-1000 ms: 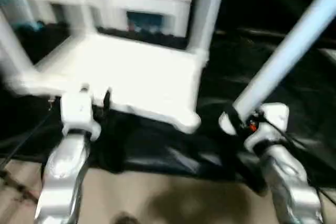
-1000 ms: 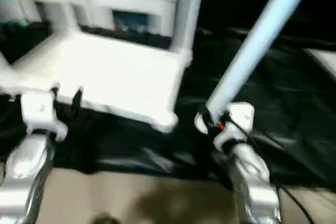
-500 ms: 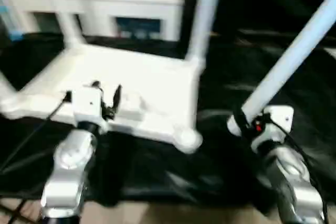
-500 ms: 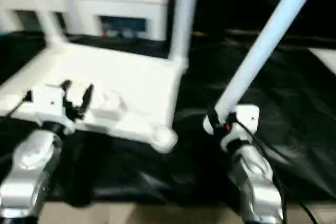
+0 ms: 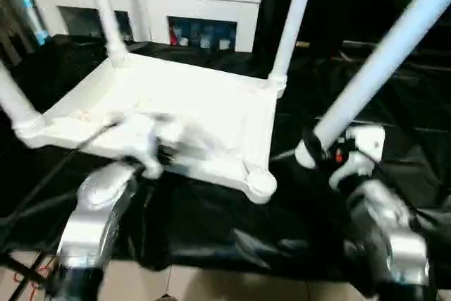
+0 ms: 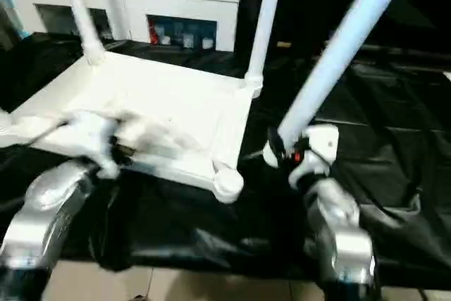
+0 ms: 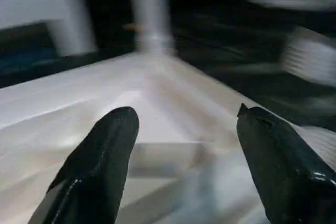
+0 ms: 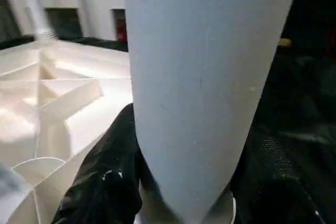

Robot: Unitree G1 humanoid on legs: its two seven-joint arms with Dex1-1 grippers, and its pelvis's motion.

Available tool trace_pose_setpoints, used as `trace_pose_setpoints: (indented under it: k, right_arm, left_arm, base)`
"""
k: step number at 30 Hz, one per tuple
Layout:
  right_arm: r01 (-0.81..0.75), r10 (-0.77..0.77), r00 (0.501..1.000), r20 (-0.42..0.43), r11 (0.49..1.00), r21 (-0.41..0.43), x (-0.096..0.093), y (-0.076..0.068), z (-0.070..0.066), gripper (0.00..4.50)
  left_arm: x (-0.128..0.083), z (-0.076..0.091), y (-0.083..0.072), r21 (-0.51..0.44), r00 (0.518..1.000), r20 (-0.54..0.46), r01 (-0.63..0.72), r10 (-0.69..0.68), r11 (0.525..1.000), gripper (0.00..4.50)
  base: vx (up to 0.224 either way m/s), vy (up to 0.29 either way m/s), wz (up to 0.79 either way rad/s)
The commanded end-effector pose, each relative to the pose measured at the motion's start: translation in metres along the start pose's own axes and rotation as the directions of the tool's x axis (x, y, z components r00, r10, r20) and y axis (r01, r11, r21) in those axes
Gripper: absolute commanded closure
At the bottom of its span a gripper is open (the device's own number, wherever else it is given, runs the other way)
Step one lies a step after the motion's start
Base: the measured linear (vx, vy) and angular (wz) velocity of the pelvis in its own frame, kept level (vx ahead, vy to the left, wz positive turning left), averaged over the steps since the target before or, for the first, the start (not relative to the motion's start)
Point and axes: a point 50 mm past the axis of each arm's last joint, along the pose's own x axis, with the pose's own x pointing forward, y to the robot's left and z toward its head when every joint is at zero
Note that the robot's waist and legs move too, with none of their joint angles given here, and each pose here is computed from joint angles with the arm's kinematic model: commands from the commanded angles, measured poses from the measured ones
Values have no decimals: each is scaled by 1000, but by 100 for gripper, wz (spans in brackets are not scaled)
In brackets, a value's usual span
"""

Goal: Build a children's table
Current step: Move to table, then insert table leg to table base

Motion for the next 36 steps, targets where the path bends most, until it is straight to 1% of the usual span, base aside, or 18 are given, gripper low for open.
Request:
trace_pose_setpoints:
  k: [1, 2, 3, 4, 6, 7, 11, 14, 15, 16, 18, 19, 22, 23, 27, 30, 32, 36]
  right_arm:
    - [-41, 41, 999, -2, 999, -8, 1, -4, 4, 261]
    - [-62, 62, 998, -7, 998, -21, 1, -5, 5, 261]
    - [-116, 115, 993, -25, 992, -50, 1, -5, 6, 261]
    - [-187, 183, 982, -52, 977, -106, 0, -4, 9, 261]
    - [-215, 209, 976, -61, 968, -128, -1, -5, 12, 261]
    - [-222, 215, 975, -61, 966, -131, -1, -5, 13, 261]
    - [-279, 273, 960, -63, 951, -134, -4, -5, 18, 261]
    - [-294, 287, 955, -67, 946, -138, -7, -3, 17, 261]
    - [-323, 315, 946, -80, 938, -128, -10, 0, 13, 261]
    - [-332, 324, 942, -85, 935, -126, -10, 1, 12, 261]
    - [-346, 335, 937, -101, 929, -130, -11, 4, 8, 261]
    - [-346, 335, 937, -101, 929, -130, -11, 4, 8, 261]
    - [-351, 339, 935, -105, 928, -129, -11, 6, 6, 261]
    - [-349, 337, 936, -104, 928, -131, -11, 6, 6, 261]
    - [-349, 337, 936, -105, 928, -133, -13, 7, 6, 261]
    - [-344, 331, 937, -107, 929, -137, -14, 7, 5, 261]
    - [-343, 331, 938, -107, 929, -138, -14, 8, 4, 261]
    - [-348, 334, 936, -112, 927, -140, -15, 10, 2, 261]
  left_arm:
    - [9, 0, -5, 21, 990, -39, 134, -133, 991, 82]
    - [11, 0, -5, 31, 983, -61, 174, -172, 984, 74]
    - [16, -1, -6, 63, 956, -121, 275, -266, 959, 72]
    - [19, -4, -5, 76, 897, -225, 405, -380, 911, 63]
    - [20, -7, -2, 82, 836, -308, 498, -453, 863, 63]
    - [21, -8, 0, 88, 824, -326, 514, -463, 853, 89]
    - [29, -12, 4, 85, 740, -412, 612, -531, 787, 103]
    - [35, -14, 6, 80, 700, -454, 649, -552, 757, 140]
    - [41, -12, 8, 76, 683, -462, 666, -566, 742, 142]
    - [42, -11, 9, 76, 680, -462, 670, -570, 738, 142]
    - [48, -9, 11, 71, 658, -487, 685, -575, 725, 176]
    - [48, -9, 11, 71, 658, -487, 685, -575, 725, 183]
    - [51, -10, 13, 64, 630, -524, 700, -573, 711, 190]
    - [53, -12, 14, 64, 617, -544, 706, -568, 705, 220]
    - [55, -14, 15, 64, 596, -576, 715, -560, 696, 230]
    - [57, -15, 16, 79, 599, -588, 712, -544, 698, 275]
    - [58, -15, 17, 79, 603, -583, 709, -544, 701, 277]
    - [58, -16, 17, 79, 605, -587, 704, -538, 706, 315]
  base:
    - [0, 0, 0]
    - [0, 0, 0]
    - [0, 0, 0]
    - [0, 0, 0]
    - [0, 0, 0]
    - [0, 0, 0]
    - [0, 0, 0]
    - [0, 0, 0]
    - [0, 0, 0]
    - [0, 0, 0]
    - [0, 0, 0]
    - [0, 0, 0]
    - [0, 0, 0]
    - [0, 0, 0]
    - [0, 0, 0]
    - [0, 0, 0]
    - [0, 0, 0]
    - [0, 0, 0]
